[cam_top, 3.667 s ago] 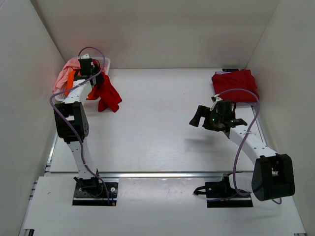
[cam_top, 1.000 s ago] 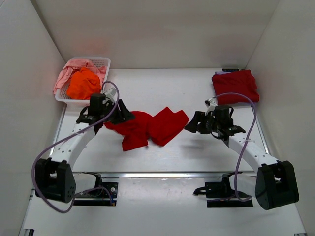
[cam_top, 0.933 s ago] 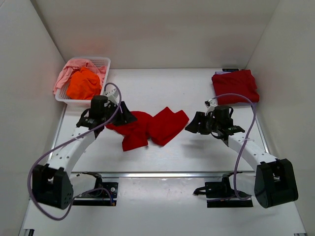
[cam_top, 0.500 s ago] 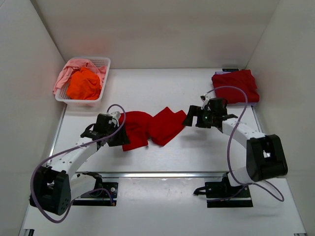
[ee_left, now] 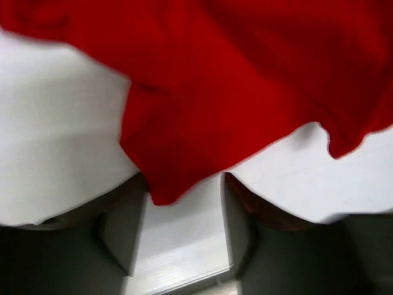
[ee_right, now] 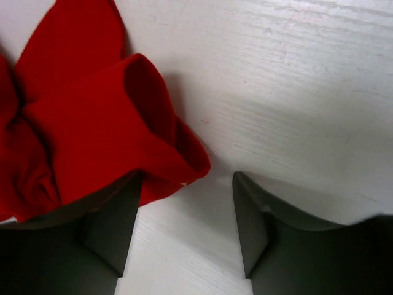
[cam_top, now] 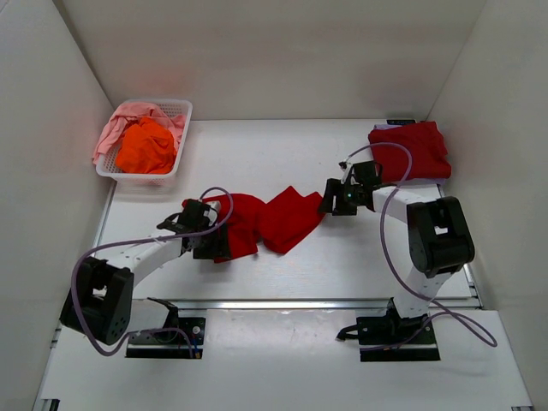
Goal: Fold and stack the t-shirts
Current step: Flatten out the tshirt
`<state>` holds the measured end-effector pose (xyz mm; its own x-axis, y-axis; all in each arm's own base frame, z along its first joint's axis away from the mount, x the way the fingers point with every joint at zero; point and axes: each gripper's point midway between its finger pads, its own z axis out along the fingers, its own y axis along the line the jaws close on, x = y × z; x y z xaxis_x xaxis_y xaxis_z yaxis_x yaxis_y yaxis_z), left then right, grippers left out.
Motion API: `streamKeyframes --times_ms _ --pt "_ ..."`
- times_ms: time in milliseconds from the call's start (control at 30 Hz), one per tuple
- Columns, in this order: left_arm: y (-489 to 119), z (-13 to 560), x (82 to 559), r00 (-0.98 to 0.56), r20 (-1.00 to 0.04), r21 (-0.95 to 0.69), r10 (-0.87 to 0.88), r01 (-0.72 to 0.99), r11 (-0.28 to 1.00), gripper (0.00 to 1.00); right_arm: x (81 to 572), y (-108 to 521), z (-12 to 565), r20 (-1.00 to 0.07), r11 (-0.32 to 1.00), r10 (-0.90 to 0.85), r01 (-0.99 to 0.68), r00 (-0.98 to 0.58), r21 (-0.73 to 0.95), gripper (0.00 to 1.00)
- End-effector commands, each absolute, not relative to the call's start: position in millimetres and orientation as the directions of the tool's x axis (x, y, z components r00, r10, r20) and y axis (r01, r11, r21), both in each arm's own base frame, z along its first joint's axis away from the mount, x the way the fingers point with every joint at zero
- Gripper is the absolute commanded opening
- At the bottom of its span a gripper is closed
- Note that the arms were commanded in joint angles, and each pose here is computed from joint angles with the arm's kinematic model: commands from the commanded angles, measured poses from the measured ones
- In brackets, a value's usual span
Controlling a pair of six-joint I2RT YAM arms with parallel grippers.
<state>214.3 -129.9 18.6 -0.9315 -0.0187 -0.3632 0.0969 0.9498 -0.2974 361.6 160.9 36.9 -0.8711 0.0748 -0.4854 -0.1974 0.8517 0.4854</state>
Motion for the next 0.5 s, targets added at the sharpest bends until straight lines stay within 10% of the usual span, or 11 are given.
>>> streamKeyframes --times_ms 0,33,100,133,467 --pt "-128 -1 213 -0.940 -0.341 -0.262 -0.007 0.088 0.961 0.59 367 166 39 -0.498 0.827 0.070 -0.229 -0.864 0.513 0.46" --pt "-128 -6 210 -0.947 -0.320 -0.263 0.001 0.090 0.960 0.52 371 166 40 -0.503 0.822 0.072 -0.235 -0.861 0.519 0.39" --pt "-135 -10 211 -0.952 -0.304 -0.266 0.035 0.120 0.956 0.06 368 167 37 -0.489 0.811 0.068 -0.237 -0.870 0.535 0.00" --pt "-136 -10 212 -0.953 -0.299 -0.260 0.040 0.122 0.958 0.00 370 169 39 -0.495 0.807 0.065 -0.246 -0.867 0.537 0.00" --pt "-113 154 311 -0.735 -0.677 -0.185 -0.037 0.122 0.975 0.00 390 147 158 -0.692 0.811 0.119 -0.332 -0.712 0.481 0.00"
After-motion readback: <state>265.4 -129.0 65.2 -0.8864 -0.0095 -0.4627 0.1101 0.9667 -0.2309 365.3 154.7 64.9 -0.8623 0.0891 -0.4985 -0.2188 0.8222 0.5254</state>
